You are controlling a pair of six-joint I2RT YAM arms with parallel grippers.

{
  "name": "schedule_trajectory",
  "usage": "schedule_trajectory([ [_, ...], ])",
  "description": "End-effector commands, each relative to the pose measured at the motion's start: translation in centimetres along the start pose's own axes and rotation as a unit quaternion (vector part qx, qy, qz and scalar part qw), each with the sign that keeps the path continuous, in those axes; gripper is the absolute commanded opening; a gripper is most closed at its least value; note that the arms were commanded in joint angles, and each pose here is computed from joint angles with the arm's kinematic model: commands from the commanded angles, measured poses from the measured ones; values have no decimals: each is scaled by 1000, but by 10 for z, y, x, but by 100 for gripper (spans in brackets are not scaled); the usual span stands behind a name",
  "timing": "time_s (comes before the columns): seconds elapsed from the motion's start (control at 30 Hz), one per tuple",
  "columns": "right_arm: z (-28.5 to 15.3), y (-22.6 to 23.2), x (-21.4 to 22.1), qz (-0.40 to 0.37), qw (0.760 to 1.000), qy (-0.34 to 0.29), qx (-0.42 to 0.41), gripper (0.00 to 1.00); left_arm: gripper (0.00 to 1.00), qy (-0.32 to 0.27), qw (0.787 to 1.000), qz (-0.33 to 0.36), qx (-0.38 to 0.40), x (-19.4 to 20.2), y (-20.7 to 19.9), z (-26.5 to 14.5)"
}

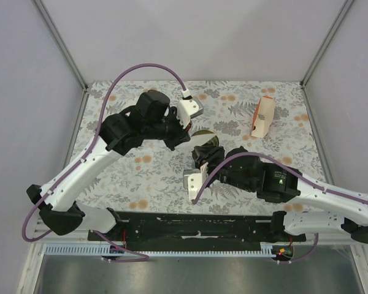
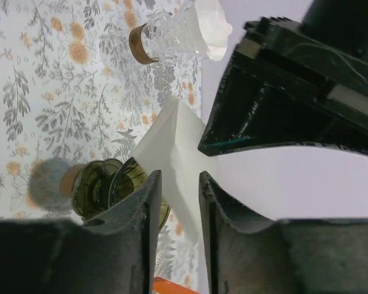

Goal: Place the coffee filter in the dripper
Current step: Place the coffee filter in the coffee dripper.

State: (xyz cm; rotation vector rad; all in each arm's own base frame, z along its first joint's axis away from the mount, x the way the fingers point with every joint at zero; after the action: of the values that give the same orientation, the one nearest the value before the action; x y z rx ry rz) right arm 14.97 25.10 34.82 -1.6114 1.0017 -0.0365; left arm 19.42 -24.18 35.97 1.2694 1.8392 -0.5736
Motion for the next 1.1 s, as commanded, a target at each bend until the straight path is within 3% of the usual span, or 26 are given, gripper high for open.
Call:
schedule_trajectory([
  [0.0,-15,-24,-9,123,988,-61,64,45,2,-44,992,85,-77,-21,14,-22],
  [0.17,-38,-41,-8,271,945,-135,127,63,2,-69,967,197,-148,-26,9,-31],
  [0.3,-54,-54,-3,406,881,-162,182,71,2,-86,944,231,-218,-28,18,-40],
  [0.43,-69,-70,14,558,769,-150,273,80,2,-111,919,262,-274,-41,18,-48],
  [0.5,-74,-73,19,642,688,-172,292,81,2,-125,902,284,-299,-46,16,-52],
  [0.67,-72,-85,16,721,575,-252,293,84,2,-162,857,322,-368,-57,13,-58],
  [0.73,-65,-87,16,738,539,-282,293,86,2,-179,852,306,-385,-62,15,-64],
  [0.8,-56,-86,19,749,517,-295,292,86,2,-188,847,304,-393,-63,16,-66],
  [1.07,-20,-92,14,785,479,-314,238,78,2,-202,847,308,-384,-64,6,-58],
])
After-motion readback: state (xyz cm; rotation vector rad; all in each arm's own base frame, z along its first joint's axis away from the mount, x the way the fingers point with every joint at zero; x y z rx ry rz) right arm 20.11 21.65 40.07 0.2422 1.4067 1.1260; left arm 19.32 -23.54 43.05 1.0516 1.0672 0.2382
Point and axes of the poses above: each gripper's point midway between its finger pads, its own z axis out along the fingers, its own y axis along the line the jaws close on, x = y × z, the point moved 6 cm from there along -z, back along the fingers, and after that the axes turned 6 degrees about z, right-handed, at the moved point
